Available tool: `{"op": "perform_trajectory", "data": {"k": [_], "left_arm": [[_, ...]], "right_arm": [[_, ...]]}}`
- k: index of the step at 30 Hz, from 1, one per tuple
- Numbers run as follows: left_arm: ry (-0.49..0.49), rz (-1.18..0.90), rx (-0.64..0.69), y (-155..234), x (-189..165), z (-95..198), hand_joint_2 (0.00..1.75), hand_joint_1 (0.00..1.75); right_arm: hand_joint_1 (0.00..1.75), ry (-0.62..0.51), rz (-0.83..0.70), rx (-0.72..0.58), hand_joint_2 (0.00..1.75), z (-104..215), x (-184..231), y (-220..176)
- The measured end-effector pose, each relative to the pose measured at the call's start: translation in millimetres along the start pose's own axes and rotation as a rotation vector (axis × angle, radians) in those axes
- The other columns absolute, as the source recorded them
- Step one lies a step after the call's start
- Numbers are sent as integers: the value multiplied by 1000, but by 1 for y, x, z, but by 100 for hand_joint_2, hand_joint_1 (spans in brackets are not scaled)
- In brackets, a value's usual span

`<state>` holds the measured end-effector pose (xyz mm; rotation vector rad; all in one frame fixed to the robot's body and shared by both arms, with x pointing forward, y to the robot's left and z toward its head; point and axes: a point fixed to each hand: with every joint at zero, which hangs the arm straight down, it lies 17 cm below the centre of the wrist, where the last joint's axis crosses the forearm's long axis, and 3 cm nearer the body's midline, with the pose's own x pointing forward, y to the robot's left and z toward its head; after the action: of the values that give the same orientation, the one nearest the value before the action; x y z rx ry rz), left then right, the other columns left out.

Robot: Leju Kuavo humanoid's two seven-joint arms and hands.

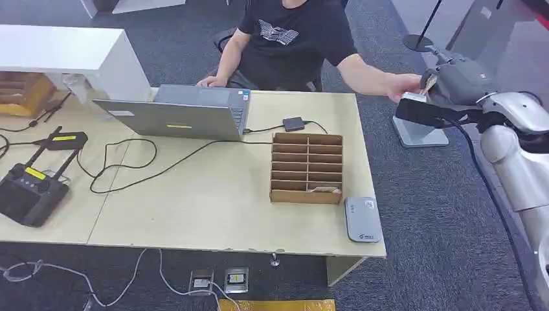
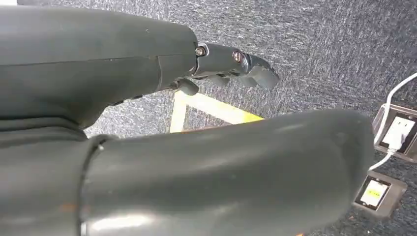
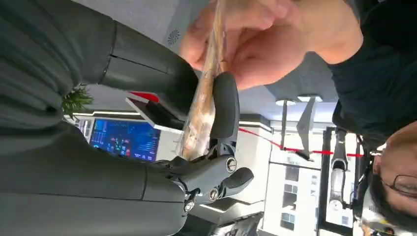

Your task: Pass the card to the sensor for recognition and then transmit it.

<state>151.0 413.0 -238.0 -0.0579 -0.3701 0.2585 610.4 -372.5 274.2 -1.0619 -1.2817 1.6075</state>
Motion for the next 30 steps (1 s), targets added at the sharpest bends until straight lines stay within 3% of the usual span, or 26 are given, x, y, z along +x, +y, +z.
{"op": "perform_trajectory", "data": {"k": [8, 13, 22, 30], "left_arm": [[1, -3, 9, 1, 0, 0, 0, 0], [-1, 8, 18, 3, 0, -1, 0, 0], [8, 29, 48, 7, -2, -2, 0, 0], [4, 48, 50, 1, -3, -4, 0, 0]], "right_arm": [[175, -11, -7, 1, 175, -2, 8, 7], [175, 20, -43, 33, 175, 4, 14, 42], [175, 34, -256, 167, 175, 49, 54, 129], [175, 33, -368, 144, 175, 79, 88, 147]]}}
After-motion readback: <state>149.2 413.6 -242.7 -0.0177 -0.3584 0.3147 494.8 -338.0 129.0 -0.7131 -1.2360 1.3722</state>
